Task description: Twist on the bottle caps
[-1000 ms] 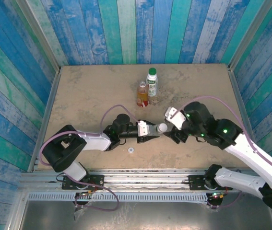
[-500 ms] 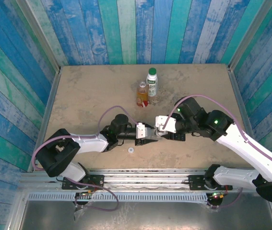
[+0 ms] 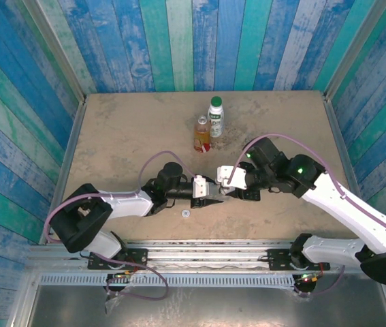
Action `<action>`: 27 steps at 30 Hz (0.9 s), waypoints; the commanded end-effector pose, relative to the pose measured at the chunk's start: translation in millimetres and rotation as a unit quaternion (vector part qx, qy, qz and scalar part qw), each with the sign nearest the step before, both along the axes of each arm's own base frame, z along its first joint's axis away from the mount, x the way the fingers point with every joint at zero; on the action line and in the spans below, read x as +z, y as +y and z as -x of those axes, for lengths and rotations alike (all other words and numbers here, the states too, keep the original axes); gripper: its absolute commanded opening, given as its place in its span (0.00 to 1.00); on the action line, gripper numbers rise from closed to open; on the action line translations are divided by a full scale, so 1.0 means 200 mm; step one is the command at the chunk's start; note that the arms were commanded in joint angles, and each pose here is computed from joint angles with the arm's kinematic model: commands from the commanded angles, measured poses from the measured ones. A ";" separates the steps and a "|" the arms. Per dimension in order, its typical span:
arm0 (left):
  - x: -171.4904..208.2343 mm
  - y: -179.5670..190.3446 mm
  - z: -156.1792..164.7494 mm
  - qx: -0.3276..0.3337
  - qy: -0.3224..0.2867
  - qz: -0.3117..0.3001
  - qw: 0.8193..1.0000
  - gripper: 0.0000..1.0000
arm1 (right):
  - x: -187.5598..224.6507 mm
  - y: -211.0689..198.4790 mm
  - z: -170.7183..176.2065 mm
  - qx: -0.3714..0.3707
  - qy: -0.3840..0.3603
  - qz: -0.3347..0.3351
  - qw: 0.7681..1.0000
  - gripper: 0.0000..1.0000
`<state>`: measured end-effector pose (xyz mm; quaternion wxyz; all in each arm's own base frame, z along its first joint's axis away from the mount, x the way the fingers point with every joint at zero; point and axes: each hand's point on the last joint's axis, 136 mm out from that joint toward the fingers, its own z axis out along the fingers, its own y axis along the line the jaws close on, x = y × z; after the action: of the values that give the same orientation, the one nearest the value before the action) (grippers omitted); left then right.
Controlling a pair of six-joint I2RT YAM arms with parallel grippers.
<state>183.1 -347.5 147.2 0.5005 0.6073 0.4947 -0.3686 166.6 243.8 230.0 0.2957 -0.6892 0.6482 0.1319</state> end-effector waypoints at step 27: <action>0.07 0.00 0.01 -0.006 -0.032 0.004 0.999 0.52 | -0.06 -0.02 0.04 0.016 0.023 0.025 0.999 0.44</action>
<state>181.6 -346.0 152.6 0.5084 0.6141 0.4854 -0.3590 164.3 241.5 221.8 0.2770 -0.7012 0.6444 0.1276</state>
